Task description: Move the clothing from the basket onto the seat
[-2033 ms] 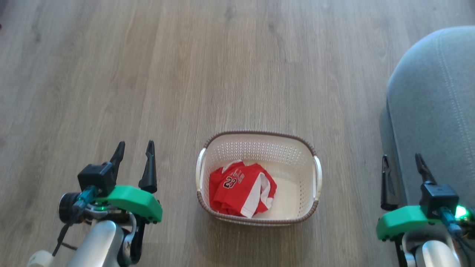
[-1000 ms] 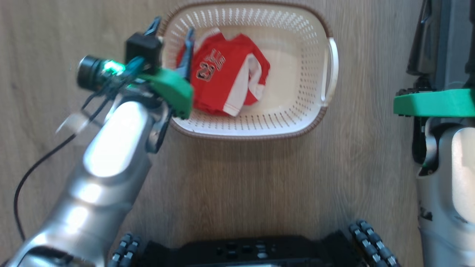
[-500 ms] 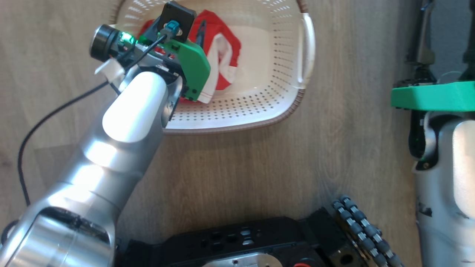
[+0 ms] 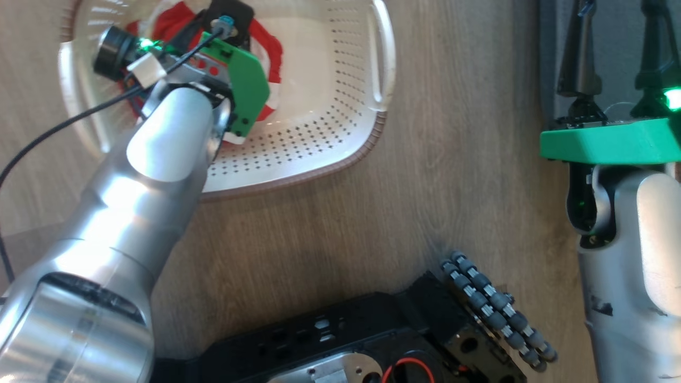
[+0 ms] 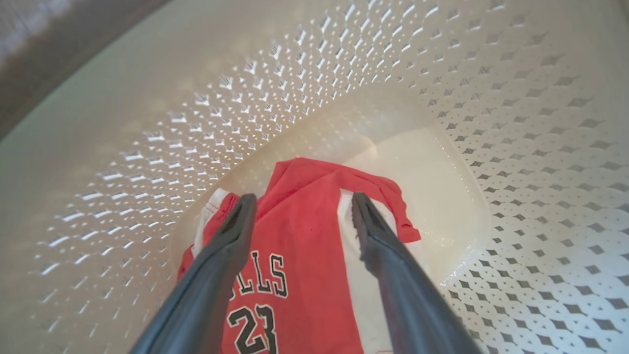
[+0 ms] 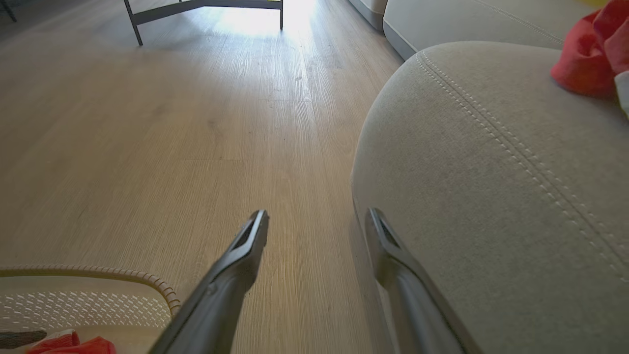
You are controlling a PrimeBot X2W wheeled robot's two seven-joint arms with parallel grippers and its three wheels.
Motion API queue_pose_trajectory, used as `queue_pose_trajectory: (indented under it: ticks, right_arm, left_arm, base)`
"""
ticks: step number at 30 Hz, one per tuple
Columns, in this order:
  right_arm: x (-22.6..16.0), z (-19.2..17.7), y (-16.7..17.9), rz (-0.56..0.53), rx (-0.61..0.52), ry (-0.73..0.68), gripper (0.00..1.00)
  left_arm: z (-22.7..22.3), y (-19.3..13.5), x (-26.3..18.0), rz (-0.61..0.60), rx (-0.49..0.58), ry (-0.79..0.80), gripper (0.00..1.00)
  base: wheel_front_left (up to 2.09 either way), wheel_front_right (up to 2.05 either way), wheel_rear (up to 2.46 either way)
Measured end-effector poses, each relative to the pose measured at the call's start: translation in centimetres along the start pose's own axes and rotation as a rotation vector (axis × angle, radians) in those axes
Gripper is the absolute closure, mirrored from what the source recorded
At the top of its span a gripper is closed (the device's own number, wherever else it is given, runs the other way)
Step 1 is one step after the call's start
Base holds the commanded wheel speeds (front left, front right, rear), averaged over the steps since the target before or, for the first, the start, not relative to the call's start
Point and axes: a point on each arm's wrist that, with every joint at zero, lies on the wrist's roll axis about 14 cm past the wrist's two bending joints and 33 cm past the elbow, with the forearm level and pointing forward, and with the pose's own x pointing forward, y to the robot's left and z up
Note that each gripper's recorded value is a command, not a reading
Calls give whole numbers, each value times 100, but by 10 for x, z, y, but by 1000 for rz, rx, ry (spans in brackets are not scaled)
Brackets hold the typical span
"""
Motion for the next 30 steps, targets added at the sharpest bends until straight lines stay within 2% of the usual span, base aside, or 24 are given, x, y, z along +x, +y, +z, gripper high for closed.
queue_pose_trajectory:
  ticks: [6,20,30]
  right_arm:
    - [-6,-1,-12,-28,-1,12,0]
    - [-19,-1,-29,-73,0,36,0]
    - [-34,-5,-39,-111,-2,66,0]
  left_arm:
    - [-22,-2,11,-11,11,74,0]
    - [-31,-14,32,-41,41,145,0]
    - [-49,-8,36,-27,65,199,0]
  base:
    - [0,0,0]
    - [0,0,0]
    - [0,0,0]
